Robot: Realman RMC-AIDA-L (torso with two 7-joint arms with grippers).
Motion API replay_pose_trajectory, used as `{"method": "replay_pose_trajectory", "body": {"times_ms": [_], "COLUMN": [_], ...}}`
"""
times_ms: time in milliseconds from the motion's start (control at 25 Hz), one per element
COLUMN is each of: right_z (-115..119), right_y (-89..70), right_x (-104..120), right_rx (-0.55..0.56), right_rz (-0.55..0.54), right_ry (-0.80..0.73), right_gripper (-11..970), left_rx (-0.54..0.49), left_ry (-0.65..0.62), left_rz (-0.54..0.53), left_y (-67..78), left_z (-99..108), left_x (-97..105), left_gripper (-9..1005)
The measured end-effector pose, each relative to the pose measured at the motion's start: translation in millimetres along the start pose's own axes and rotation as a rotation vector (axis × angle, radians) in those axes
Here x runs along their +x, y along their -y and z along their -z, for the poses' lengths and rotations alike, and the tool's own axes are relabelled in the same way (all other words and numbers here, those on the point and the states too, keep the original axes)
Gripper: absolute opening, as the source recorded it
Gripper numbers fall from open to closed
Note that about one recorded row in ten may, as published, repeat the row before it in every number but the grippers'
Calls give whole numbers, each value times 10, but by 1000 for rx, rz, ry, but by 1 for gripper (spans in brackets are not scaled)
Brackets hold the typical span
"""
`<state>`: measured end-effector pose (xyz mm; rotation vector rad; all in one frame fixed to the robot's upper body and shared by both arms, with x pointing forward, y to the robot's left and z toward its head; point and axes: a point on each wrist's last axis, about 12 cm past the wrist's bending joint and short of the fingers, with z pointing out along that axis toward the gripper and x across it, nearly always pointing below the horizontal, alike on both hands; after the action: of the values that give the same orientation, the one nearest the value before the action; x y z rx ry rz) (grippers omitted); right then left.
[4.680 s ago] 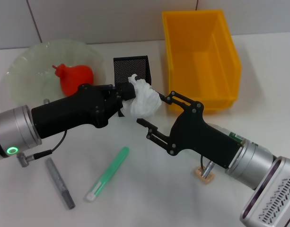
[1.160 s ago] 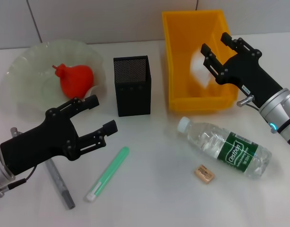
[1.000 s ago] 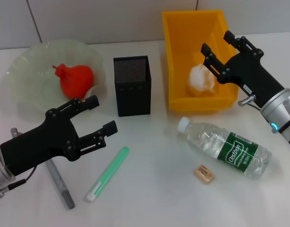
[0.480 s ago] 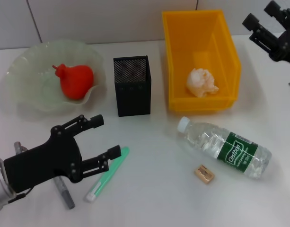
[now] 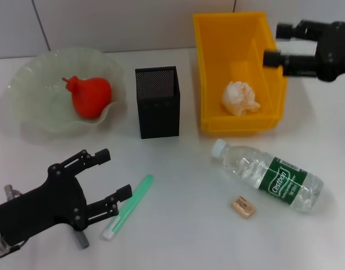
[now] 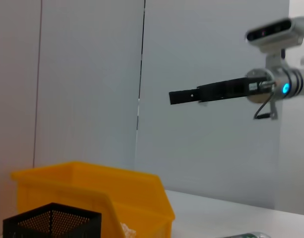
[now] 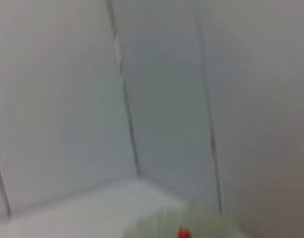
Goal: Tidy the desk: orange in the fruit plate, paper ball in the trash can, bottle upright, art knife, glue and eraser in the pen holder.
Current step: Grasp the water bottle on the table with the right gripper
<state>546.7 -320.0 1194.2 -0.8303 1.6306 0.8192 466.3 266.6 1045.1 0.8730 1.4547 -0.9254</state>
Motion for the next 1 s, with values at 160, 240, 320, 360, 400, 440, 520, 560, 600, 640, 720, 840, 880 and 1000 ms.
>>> {"method": "replay_pose_trajectory", "body": {"times_ms": [160, 240, 320, 360, 400, 440, 520, 560, 600, 640, 720, 840, 880, 1000], "right_z": [14, 24, 28, 33, 39, 44, 43, 42, 42, 46, 67, 80, 75, 21], "right_y": [-94, -132, -152, -156, -158, -159, -159, -158, -157, -156, -157, -178, -196, -265], "right_x": [-285, -353, -376, -378, -373, -365, -333, -318, -310, -304, -331, -420, -465, -597], "right_rx": [28, 25, 15, 14, 15, 15, 13, 12, 14, 18, 45, 104, 128, 164], "right_rz": [27, 28, 27, 27, 26, 22, 9, 2, -1, -7, -24, -75, -96, -99], "right_ry": [-152, -173, -179, -180, -178, -176, -176, -177, -181, -190, -233, -366, -429, -579], "right_gripper": [777, 777, 777, 777, 777, 777, 777, 777, 777, 778, 778, 778, 778, 778], "left_rx": [-10, -13, -14, -15, -16, -15, -16, -16, -16, -16, -15, -14, -13, -8], "left_ry": [-3, -3, -3, -1, 0, 1, 2, 3, 3, 3, 4, 5, 5, 7], "left_rz": [7, 7, 7, 8, 9, 7, 3, 4, 4, 4, 4, 2, 1, 1], "left_y": [32, 44, 51, 60, 64, 66, 72, 73, 74, 73, 67, 63, 60, 47], "left_z": [34, 43, 46, 51, 53, 53, 53, 53, 53, 53, 48, 45, 41, 26], "left_x": [32, 44, 51, 58, 59, 59, 62, 63, 63, 62, 57, 53, 50, 36], "left_gripper": [816, 816, 815, 815, 815, 815, 815, 815, 815, 815, 815, 816, 816, 816]}}
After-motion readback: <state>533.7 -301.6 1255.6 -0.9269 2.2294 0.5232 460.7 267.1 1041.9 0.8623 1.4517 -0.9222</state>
